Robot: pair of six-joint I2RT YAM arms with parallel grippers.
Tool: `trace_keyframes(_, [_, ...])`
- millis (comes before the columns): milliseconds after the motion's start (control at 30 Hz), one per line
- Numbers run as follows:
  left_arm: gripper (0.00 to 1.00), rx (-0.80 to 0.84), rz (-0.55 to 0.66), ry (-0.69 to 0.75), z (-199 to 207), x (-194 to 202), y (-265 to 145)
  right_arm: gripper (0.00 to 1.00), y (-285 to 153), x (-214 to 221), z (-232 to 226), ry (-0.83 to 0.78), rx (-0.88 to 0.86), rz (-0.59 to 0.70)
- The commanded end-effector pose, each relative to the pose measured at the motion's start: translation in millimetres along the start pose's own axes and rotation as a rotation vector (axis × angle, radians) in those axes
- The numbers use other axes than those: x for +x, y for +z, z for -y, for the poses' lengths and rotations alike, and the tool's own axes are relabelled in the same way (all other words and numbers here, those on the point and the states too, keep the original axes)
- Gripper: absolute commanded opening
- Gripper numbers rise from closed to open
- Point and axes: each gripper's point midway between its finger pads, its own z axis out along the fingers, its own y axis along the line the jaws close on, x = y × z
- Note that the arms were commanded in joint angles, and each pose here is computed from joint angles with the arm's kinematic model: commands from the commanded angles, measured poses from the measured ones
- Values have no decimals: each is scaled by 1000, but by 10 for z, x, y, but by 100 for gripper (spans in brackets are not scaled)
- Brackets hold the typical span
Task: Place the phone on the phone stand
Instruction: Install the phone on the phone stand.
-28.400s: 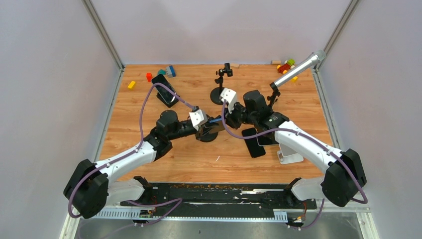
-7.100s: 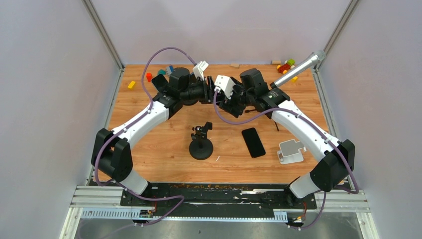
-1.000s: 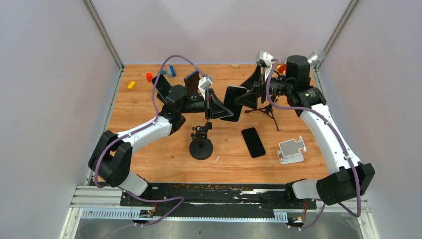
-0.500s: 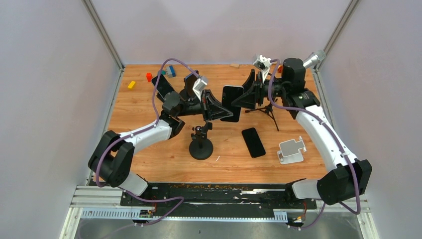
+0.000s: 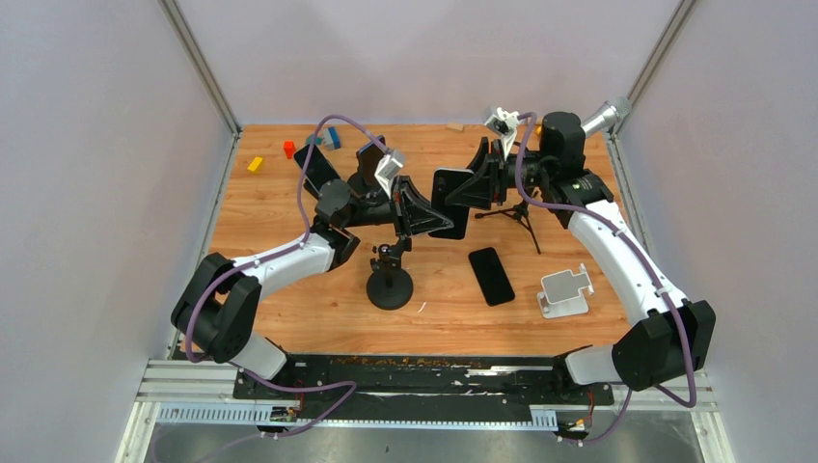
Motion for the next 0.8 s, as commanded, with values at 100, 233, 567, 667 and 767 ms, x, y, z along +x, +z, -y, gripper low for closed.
trace_keyframes(100, [0, 39, 49, 106, 150, -169, 8, 30, -3, -169, -135, -72, -40, 21])
trace_keyframes(233, [0, 38, 51, 112, 158, -175, 3, 29, -5, -155, -126, -70, -39, 20])
trace_keyframes(567, [0, 50, 92, 128, 203, -204, -18, 32, -4, -88, -106, -60, -37, 15])
trace_keyframes(667, [0, 55, 103, 129, 209, -216, -17, 32, -4, -82, -115, -60, -39, 16])
trace_keyframes(767, [0, 60, 109, 126, 215, -224, -13, 32, 1, -60, -104, -51, -40, 15])
